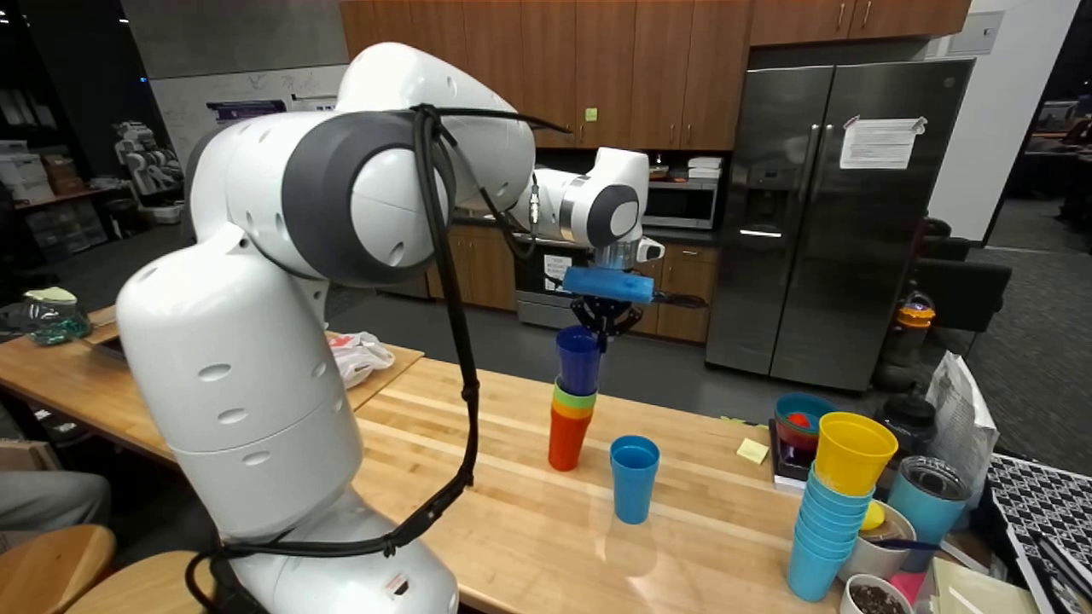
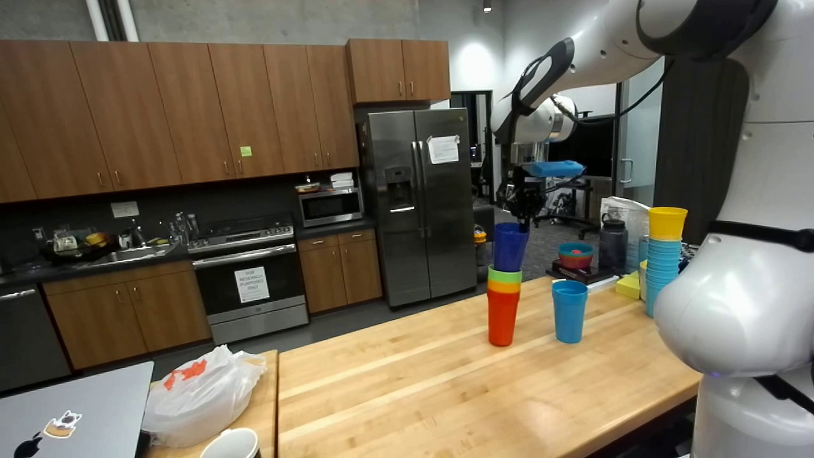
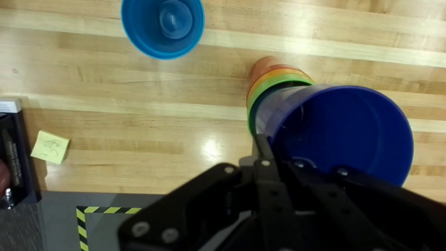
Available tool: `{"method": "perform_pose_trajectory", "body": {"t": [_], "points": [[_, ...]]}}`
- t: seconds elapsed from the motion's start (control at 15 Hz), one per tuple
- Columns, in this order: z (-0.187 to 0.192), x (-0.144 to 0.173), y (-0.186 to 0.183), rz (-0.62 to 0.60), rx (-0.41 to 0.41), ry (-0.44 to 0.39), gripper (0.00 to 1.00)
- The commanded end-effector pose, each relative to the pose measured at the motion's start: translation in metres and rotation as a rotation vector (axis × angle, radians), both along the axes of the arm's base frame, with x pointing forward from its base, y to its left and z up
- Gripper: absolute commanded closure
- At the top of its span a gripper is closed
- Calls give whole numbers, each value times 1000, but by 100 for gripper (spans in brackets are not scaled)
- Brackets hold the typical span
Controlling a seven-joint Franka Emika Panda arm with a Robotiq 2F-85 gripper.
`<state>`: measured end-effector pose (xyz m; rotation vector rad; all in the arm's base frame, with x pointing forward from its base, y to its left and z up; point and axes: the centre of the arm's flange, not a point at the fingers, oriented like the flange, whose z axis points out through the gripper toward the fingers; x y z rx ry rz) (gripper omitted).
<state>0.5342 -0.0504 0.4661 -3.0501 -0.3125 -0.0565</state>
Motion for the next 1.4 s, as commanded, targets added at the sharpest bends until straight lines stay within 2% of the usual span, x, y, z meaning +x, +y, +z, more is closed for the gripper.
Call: {"method": "perform_pose_trajectory", "body": {"t": [0.0, 0.6, 1.33], "points": [[27, -8, -7, 4, -16, -30, 99], [71, -13, 1, 29, -40, -113, 99], [49, -18, -43, -41, -10, -85, 99]]}}
